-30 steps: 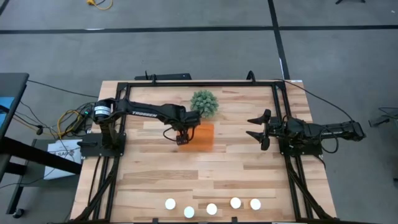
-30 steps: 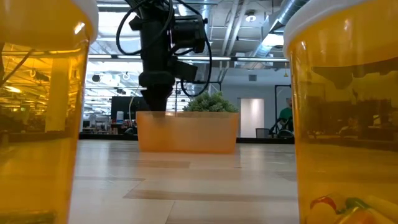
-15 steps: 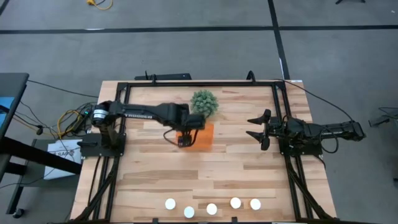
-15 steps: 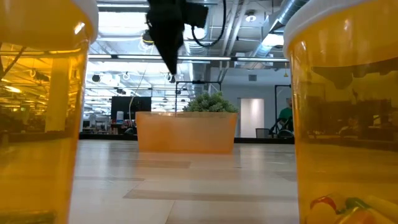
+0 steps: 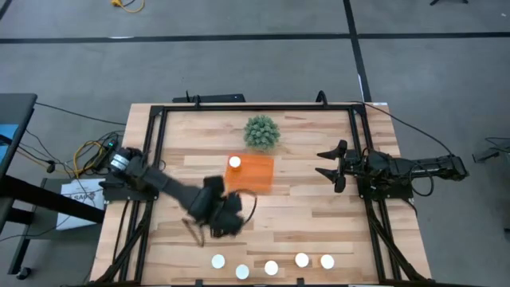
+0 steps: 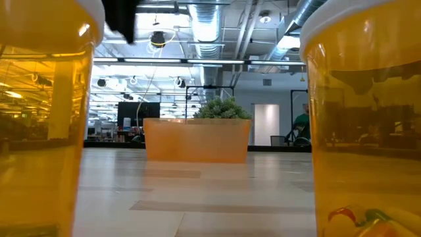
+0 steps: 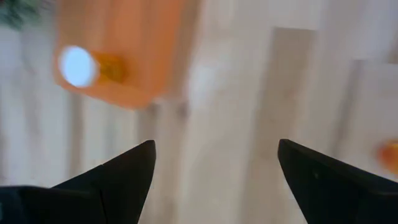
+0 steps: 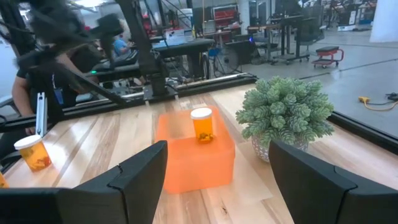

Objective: Pick and place pill bottles into a basket
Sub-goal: Put the orange pill bottle into the orange bin

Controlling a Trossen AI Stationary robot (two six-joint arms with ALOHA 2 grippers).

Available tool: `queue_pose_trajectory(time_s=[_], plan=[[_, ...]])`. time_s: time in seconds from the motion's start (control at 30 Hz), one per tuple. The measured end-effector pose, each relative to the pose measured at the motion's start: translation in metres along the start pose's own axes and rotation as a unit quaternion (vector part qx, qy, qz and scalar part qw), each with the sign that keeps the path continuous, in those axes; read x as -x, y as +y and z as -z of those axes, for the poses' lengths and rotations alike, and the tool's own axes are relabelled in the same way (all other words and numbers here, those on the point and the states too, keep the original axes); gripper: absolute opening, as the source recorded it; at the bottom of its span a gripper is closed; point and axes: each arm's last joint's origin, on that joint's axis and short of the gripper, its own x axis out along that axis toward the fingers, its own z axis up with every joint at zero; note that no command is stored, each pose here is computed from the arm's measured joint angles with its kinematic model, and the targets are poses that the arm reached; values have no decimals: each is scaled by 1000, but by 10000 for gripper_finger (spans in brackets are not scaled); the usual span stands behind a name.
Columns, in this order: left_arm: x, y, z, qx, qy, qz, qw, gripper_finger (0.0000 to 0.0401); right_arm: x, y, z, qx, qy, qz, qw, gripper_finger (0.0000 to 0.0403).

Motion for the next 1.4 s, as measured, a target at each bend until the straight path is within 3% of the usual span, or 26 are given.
queue_pose_trajectory(time_s=[0.23, 0.5, 0.9, 1.1, 1.4], plan=[[19, -50, 36, 69, 32, 92, 993, 330, 0, 0, 0, 0, 0, 0, 1000, 276], [29, -84, 40, 56, -33, 181, 981, 330, 0, 0, 0, 0, 0, 0, 1000, 276], [-27, -130, 50, -15, 58, 155, 986, 329, 0, 0, 0, 0, 0, 0, 1000, 276], [-26, -135, 49, -14, 10, 141, 990, 329, 0, 0, 0, 0, 0, 0, 1000, 276], [-36, -136, 54, -26, 8, 134, 991, 329, 0, 0, 0, 0, 0, 0, 1000, 276]])
